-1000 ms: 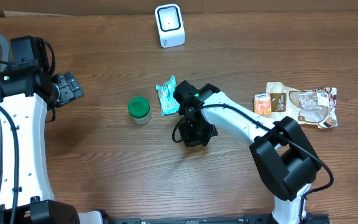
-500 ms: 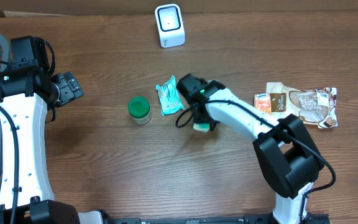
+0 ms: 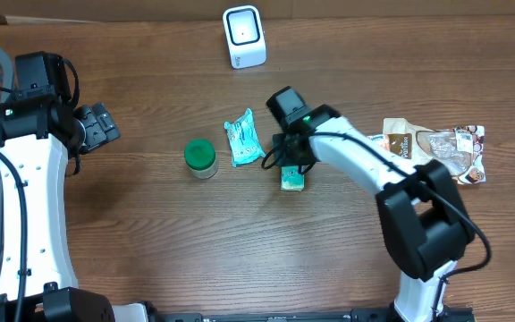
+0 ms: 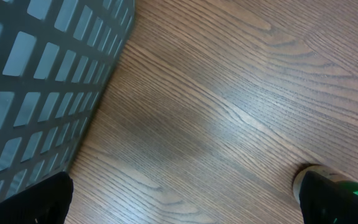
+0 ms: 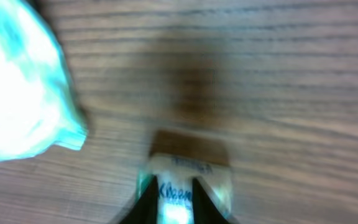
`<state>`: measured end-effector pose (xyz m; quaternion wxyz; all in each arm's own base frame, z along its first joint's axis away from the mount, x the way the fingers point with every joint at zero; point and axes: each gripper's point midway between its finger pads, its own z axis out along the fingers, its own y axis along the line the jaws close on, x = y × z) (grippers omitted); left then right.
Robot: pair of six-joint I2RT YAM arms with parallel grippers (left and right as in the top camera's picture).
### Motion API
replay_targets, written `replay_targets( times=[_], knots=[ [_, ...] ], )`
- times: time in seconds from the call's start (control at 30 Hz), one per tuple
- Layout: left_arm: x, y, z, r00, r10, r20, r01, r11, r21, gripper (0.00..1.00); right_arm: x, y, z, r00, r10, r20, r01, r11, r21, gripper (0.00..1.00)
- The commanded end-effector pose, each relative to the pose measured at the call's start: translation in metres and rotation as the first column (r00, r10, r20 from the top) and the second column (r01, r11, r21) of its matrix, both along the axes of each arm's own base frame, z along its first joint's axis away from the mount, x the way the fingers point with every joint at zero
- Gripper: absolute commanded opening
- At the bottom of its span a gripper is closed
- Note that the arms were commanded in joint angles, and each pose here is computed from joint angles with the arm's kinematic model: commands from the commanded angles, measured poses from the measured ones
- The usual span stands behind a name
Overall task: Scan the item barcode
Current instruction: 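Lift the light-blue tissue pack upright with the right gripper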
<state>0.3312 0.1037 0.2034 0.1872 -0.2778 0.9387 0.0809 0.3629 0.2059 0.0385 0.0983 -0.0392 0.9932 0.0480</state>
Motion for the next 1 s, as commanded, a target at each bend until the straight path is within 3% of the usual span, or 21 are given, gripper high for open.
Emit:
replay_targets(
  times=[0.0, 0.03, 0.1, 0.2, 0.3, 0.4, 0.97],
  knots=[
    [0.001, -0.001, 0.0, 1.0, -0.021, -0.003, 0.021, 1.0, 0.002, 1.0, 0.012, 0.01, 0.09, 0.995, 0.007, 0.102, -0.03, 0.973, 0.228, 0.37],
    [0.001, -0.001, 0.0, 1.0, -0.021, -0.003, 0.021, 1.0, 0.002, 1.0, 0.004, 0.003, 0.103, 0.996, -0.001, 0.086, -0.021, 0.967, 0.253, 0.5],
    [0.001, -0.001, 0.0, 1.0, -0.021, -0.003, 0.021, 1.0, 0.002, 0.99, -0.007, -0.009, 0.107, 0.999, -0.026, 0.042, 0.015, 0.969, 0.247, 0.57],
    [0.001, -0.001, 0.0, 1.0, -0.021, -0.003, 0.021, 1.0, 0.002, 1.0, -0.027, -0.021, 0.098, 0.996, -0.058, -0.067, 0.072, 0.971, 0.228, 0.59],
    [0.001, -0.001, 0.0, 1.0, -0.021, -0.003, 0.021, 1.0, 0.002, 1.0, -0.052, -0.014, 0.064, 0.981, -0.062, -0.185, 0.112, 0.955, 0.275, 0.53],
    [0.001, -0.001, 0.0, 1.0, -0.021, -0.003, 0.021, 1.0, 0.002, 1.0, -0.064, -0.013, 0.026, 0.961, -0.135, -0.241, 0.206, 0.932, 0.298, 0.4],
    [0.001, -0.001, 0.0, 1.0, -0.021, -0.002, 0.021, 1.0, 0.002, 0.99, -0.072, -0.01, -0.036, 0.944, -0.22, -0.244, 0.301, 0.879, 0.371, 0.3]
  ],
)
